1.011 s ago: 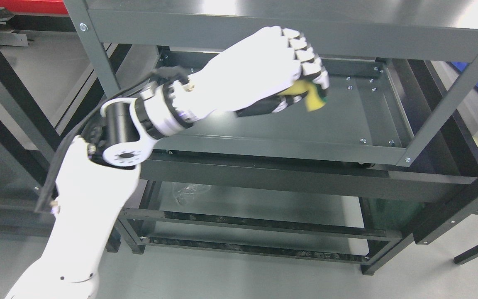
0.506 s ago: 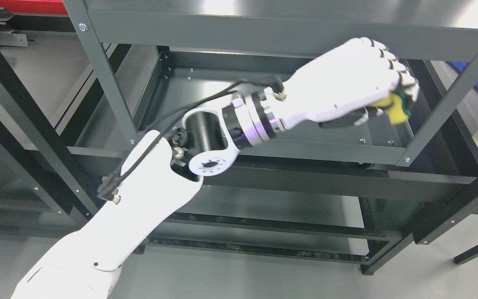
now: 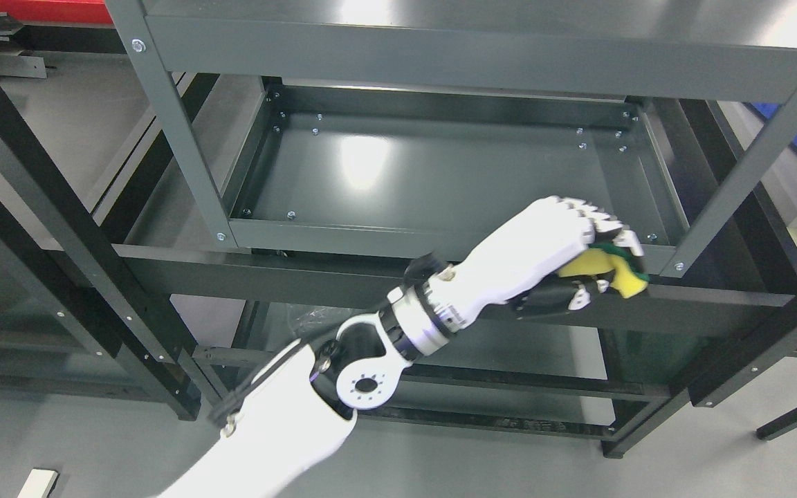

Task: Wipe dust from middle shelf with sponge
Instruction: 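Withdraw the left hand holding the sponge out of the shelf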

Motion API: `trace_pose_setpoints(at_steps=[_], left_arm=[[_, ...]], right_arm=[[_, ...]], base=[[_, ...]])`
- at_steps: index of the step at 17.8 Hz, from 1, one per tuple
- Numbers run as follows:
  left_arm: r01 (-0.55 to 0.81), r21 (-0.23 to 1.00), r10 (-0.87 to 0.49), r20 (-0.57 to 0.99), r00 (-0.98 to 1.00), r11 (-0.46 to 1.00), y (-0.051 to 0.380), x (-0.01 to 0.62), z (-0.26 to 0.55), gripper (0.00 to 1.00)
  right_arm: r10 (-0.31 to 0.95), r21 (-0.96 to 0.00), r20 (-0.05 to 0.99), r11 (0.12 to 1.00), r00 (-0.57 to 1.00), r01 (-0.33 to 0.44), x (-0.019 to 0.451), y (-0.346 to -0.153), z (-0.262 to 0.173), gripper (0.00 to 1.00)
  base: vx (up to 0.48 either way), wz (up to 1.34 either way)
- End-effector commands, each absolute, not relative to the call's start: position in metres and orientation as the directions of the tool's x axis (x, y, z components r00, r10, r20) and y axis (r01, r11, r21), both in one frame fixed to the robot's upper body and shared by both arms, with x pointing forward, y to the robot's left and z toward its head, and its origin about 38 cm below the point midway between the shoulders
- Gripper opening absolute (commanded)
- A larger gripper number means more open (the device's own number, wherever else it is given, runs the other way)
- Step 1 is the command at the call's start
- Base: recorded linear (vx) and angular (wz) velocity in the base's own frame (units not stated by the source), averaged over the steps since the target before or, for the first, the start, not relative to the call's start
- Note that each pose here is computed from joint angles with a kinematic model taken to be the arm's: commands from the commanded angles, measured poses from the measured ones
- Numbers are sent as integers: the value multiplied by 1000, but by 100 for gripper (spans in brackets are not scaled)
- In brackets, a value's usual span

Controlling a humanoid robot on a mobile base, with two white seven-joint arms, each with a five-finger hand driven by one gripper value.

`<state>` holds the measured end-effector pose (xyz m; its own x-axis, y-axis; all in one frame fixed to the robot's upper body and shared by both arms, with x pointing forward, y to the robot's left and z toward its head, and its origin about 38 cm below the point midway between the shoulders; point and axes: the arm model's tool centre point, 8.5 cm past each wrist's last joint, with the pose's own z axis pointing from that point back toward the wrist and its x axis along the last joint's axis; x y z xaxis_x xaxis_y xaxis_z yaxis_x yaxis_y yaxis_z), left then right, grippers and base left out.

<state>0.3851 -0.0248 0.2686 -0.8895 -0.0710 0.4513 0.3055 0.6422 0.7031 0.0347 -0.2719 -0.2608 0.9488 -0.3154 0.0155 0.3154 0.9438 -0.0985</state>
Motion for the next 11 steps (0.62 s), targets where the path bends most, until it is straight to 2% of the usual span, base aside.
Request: trace_pose_setpoints(at_steps=[1,8,11], left_arm=[[276,271,-37,773,-634,922,102,424,213,2],[25,91,-68,873,-483,996,213,430,187,0],[-10,53,-52,892,-450,999,229,426,187,0]], right_arm=[[-315,-112,39,942,948,317,41,-284,-260,100],[-315,-113,38,942,948,317,40,-284,-260,100],[-315,-113,38,942,948,317,40,-284,-260,100]], base=[[0,0],[0,0],[0,0]])
